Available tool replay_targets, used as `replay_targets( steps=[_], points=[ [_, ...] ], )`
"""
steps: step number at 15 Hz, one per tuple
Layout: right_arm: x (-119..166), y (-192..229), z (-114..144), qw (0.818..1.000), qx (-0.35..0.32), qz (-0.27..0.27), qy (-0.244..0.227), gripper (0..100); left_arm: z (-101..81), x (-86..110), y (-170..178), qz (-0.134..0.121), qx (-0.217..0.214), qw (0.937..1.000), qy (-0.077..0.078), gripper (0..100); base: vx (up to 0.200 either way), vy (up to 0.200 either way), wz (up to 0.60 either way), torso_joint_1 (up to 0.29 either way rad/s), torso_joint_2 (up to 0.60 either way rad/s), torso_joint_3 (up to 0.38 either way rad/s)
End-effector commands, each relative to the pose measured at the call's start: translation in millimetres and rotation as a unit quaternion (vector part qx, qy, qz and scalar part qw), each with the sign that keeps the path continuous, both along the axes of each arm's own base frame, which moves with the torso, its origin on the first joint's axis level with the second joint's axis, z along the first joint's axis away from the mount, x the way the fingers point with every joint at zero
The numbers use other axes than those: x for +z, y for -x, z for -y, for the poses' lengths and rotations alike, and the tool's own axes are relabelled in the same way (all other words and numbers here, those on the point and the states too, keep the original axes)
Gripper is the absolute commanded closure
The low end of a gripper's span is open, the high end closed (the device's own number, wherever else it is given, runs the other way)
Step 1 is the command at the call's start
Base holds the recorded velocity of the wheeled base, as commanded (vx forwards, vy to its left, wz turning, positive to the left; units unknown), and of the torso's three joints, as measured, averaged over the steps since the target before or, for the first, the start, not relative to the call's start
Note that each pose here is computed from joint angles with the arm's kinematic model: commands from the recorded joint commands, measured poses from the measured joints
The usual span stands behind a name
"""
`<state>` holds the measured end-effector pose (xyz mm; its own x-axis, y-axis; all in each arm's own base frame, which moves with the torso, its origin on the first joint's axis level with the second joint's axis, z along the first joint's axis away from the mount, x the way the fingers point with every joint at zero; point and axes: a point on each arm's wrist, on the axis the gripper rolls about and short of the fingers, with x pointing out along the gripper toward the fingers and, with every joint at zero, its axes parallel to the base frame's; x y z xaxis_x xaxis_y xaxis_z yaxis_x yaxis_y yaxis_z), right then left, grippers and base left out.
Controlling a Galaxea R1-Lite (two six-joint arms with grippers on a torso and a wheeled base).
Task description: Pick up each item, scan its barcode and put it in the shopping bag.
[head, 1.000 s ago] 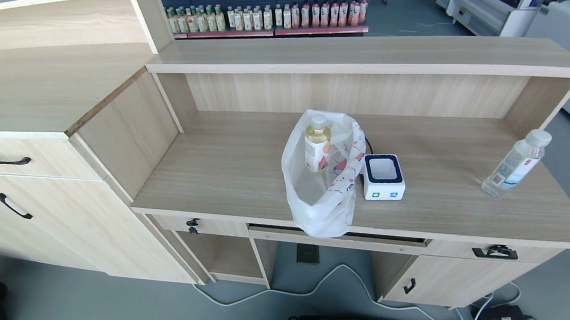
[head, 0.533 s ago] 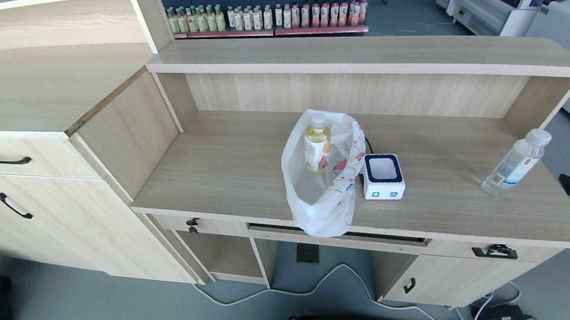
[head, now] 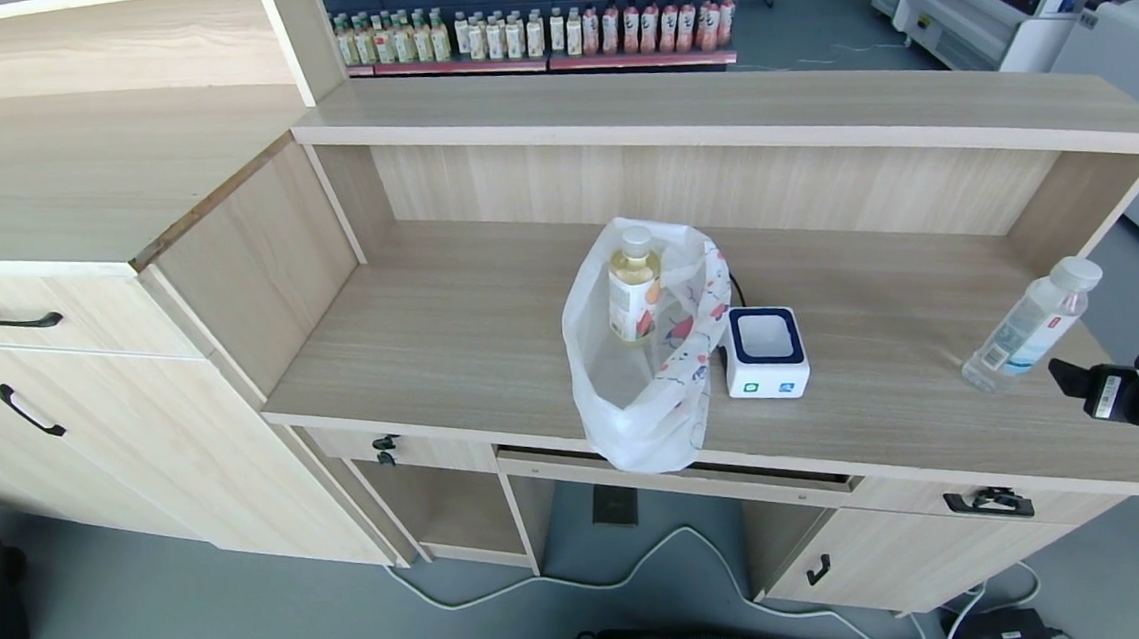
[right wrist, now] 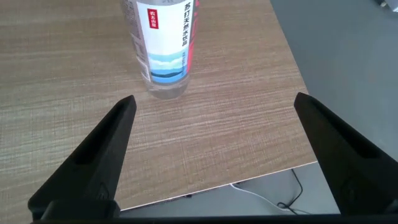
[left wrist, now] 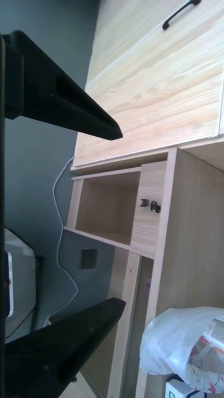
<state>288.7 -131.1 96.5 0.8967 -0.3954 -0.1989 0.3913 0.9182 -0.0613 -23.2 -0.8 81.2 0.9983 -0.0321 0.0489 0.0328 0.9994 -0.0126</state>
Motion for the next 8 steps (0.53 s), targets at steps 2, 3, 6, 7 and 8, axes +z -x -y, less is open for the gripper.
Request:
replay_targets(
  steps=[2, 3, 6, 7, 8],
  points=[
    [-7, -6, -4, 1.000, 0.010, -0.004, -0.002, 0, 0.0, -0.1, 0, 0.000, 0.000, 1.0000, 0.001, 0, 0.000, 0.000, 0.00, 0.000, 0.00, 0.000],
    [-10, -8, -3, 1.000, 0.010, -0.004, -0.001, 0, 0.0, -0.1, 0, 0.000, 0.000, 1.0000, 0.001, 0, 0.000, 0.000, 0.00, 0.000, 0.00, 0.000],
    [-9, -16, 1, 1.000, 0.009, 0.007, 0.005, 0, 0.0, 0.3, 0, 0.001, 0.000, 1.0000, 0.001, 0, 0.000, 0.000, 0.00, 0.000, 0.00, 0.000],
    [-8, -26, 6, 1.000, 0.008, 0.023, 0.013, 0, 0.0, 0.3, 0, 0.001, 0.000, 1.0000, 0.001, 0, 0.000, 0.000, 0.00, 0.000, 0.00, 0.000],
    [-7, -31, 7, 0.999, 0.008, 0.028, 0.016, 0, 0.0, 0.3, 0, 0.001, 0.000, 1.0000, 0.001, 0, 0.000, 0.000, 0.00, 0.000, 0.00, 0.000]
  ],
)
